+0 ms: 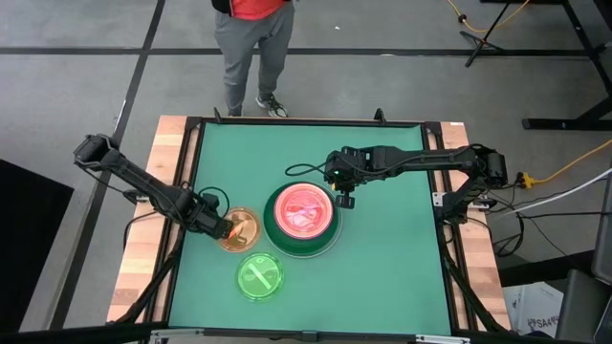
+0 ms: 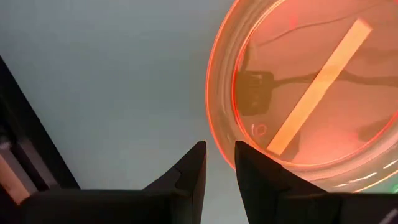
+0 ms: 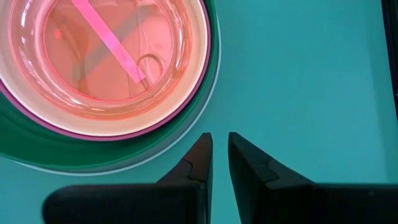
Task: Stack plastic plates
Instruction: Stack the transparent orange plate on top of the transparent pink plate
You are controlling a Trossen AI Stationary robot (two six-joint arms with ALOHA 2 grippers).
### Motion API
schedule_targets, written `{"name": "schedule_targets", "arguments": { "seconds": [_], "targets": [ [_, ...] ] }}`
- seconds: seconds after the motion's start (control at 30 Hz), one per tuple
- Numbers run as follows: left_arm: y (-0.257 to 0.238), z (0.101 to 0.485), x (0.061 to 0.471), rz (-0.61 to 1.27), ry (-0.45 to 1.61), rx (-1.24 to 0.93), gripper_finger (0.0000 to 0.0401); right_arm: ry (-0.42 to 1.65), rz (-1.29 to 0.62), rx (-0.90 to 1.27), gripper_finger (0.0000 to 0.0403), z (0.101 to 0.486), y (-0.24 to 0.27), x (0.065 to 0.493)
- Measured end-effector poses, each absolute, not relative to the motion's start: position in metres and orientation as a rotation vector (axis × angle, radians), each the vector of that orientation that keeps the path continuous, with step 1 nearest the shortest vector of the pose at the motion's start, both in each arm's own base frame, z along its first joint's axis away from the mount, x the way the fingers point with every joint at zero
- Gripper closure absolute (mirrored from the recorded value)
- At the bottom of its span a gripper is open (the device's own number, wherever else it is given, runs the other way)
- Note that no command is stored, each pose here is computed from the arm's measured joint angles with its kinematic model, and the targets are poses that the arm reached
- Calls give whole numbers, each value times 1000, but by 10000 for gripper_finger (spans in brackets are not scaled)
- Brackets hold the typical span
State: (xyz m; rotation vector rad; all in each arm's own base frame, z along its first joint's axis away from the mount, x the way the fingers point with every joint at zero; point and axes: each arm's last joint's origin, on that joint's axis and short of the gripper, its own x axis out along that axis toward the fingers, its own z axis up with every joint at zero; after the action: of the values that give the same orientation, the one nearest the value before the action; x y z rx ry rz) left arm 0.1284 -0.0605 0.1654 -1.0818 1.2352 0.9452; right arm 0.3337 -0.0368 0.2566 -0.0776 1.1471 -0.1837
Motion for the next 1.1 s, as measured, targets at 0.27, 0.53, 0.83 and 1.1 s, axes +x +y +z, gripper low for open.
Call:
{"name": "schedule_targets", "arguments": {
  "seconds": [0.27,0.53,0.83,1.1],
  "targets": [
    [-69,156,132,986,1250,-1064,323,1146,-184,-77,363,257,-37,334],
    [-75,149,141,974,1242,-1068,323,1146,-184,-78,363,257,-37,334],
    [-77,145,146,964,1236,-1077,323,1146,-184,-78,363,257,-37,334],
    [-78,145,146,961,1231,-1085,323,1146,-184,-78,363,257,-37,334]
  ]
}}
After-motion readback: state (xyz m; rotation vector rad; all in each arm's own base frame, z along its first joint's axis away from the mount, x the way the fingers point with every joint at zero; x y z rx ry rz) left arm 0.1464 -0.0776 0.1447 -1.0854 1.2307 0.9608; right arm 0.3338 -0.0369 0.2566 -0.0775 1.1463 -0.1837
